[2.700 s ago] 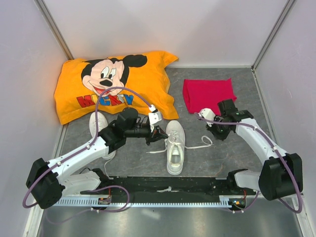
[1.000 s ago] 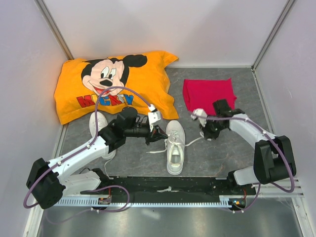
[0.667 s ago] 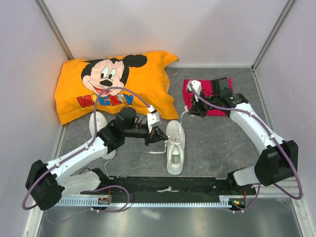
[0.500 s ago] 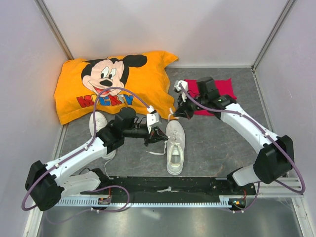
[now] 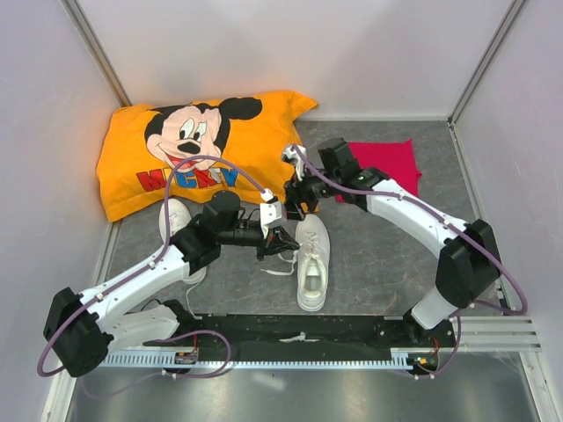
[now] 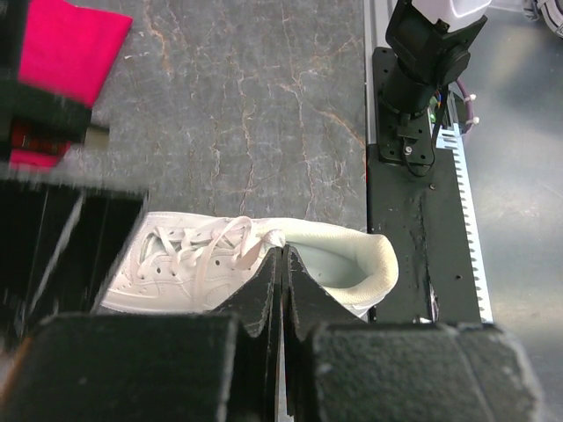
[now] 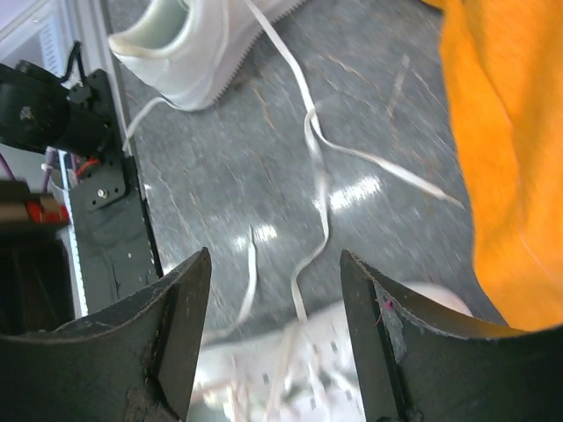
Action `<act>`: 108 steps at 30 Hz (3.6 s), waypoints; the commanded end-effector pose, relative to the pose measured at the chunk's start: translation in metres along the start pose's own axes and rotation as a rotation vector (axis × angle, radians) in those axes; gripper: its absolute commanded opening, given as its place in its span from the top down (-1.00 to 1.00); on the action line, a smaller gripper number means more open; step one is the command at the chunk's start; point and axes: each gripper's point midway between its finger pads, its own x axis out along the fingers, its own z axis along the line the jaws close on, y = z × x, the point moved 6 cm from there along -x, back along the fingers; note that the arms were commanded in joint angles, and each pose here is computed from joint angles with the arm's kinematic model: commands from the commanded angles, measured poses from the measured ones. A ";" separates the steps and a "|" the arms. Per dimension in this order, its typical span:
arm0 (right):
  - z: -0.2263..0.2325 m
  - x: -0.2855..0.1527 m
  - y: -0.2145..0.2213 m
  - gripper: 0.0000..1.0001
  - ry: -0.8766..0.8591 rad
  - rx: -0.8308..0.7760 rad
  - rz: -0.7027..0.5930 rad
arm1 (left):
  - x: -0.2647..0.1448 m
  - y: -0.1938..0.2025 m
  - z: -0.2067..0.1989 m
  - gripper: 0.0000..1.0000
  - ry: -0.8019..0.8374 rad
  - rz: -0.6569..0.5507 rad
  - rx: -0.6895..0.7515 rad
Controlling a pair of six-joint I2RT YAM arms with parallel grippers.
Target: Tie the shoes
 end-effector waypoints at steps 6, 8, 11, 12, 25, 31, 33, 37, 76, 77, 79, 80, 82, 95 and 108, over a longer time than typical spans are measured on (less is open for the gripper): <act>0.034 -0.079 0.022 -0.35 -0.093 0.027 0.037 | -0.001 -0.007 0.005 0.97 -0.030 -0.052 0.057; 0.045 -0.083 0.025 -0.35 -0.138 0.037 0.022 | -0.001 -0.006 0.007 0.97 -0.033 -0.050 0.062; 0.053 -0.082 0.032 -0.36 -0.185 0.066 0.030 | 0.000 -0.006 0.007 0.97 -0.029 -0.048 0.060; 0.055 -0.080 0.036 -0.36 -0.196 0.076 0.042 | 0.001 -0.005 0.007 0.97 -0.029 -0.047 0.062; 0.063 -0.064 0.045 -0.08 -0.278 0.134 0.064 | 0.006 -0.003 0.011 0.97 -0.025 -0.039 0.055; 0.058 -0.054 0.050 0.09 -0.259 0.154 0.073 | 0.006 -0.004 0.011 0.97 -0.023 -0.044 0.059; 0.057 -0.054 0.051 0.13 -0.259 0.159 0.076 | 0.006 -0.003 0.010 0.97 -0.019 -0.044 0.057; 0.058 -0.054 0.048 0.58 -0.258 0.154 0.065 | 0.006 -0.001 0.009 0.97 -0.010 -0.040 0.057; 0.054 -0.064 0.064 1.00 -0.146 0.106 0.124 | -0.004 0.141 0.134 -0.22 0.238 0.491 0.490; 0.054 -0.065 0.064 1.00 -0.144 0.111 0.128 | -0.005 0.143 0.134 -0.20 0.254 0.501 0.493; 0.053 -0.064 0.065 1.00 -0.135 0.111 0.132 | -0.005 0.147 0.134 -0.16 0.285 0.520 0.501; 0.053 -0.064 0.066 1.00 -0.135 0.112 0.134 | -0.006 0.149 0.133 -0.15 0.301 0.522 0.523; 0.051 -0.063 0.067 1.00 -0.131 0.118 0.138 | -0.007 0.156 0.128 -0.10 0.327 0.552 0.514; 0.046 -0.061 0.071 1.00 -0.098 0.128 0.155 | -0.013 0.161 0.118 0.91 0.345 0.708 0.463; 0.034 -0.059 0.076 1.00 -0.013 0.097 0.152 | -0.093 -0.027 0.069 0.97 -0.037 0.327 0.493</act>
